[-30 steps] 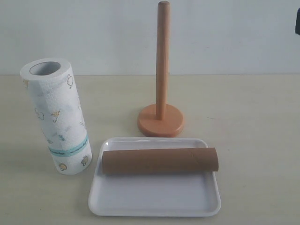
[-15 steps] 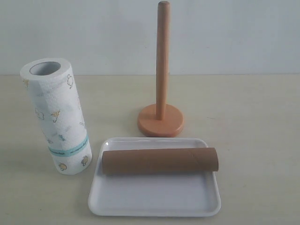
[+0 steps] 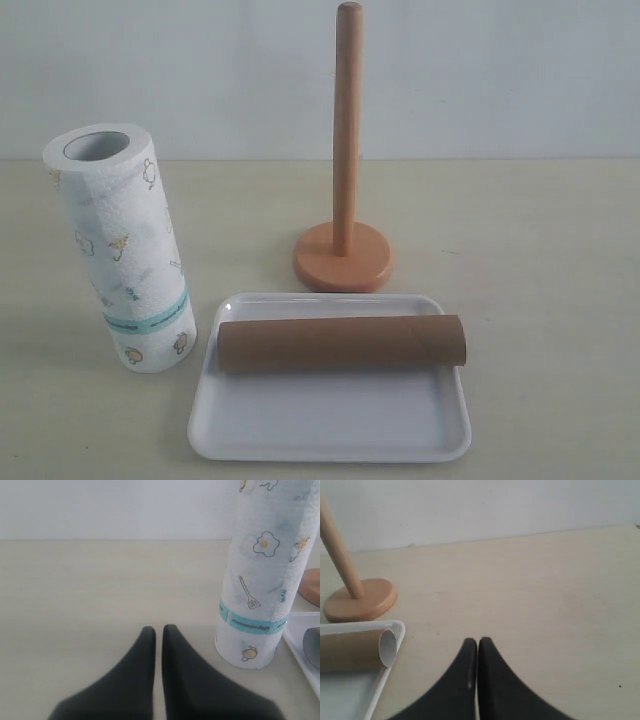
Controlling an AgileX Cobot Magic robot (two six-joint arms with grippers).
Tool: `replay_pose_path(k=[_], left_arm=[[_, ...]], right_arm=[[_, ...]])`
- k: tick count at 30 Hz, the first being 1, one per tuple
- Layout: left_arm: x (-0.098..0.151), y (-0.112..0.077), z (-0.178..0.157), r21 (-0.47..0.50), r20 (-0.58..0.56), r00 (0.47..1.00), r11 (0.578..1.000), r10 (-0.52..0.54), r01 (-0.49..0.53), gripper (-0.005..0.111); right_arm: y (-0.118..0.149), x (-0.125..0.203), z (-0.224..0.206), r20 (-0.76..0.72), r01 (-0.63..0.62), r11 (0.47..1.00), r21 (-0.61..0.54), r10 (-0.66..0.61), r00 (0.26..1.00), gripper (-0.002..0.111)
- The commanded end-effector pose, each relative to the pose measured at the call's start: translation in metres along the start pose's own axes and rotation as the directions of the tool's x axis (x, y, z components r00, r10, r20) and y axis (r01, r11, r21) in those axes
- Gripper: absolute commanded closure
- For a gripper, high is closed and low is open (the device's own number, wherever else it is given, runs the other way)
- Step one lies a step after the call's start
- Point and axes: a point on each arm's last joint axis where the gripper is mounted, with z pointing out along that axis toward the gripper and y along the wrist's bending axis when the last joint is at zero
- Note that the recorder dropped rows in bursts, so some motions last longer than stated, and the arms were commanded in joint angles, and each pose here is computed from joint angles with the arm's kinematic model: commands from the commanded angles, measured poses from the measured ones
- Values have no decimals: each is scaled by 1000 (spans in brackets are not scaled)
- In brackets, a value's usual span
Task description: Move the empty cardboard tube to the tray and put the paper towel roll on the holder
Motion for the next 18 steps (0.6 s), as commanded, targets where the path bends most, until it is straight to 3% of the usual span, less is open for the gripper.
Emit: replay_pose_path(k=[1, 18], left_arm=[[1, 0, 0, -5, 2, 1000, 1000, 2, -2, 103], [1, 0, 0, -5, 2, 1000, 1000, 2, -2, 103]], right_arm=[[-1, 2, 0, -14, 28, 1000, 7, -28, 1000, 108], [-1, 2, 0, -7, 11, 1000, 7, -11, 1000, 108]])
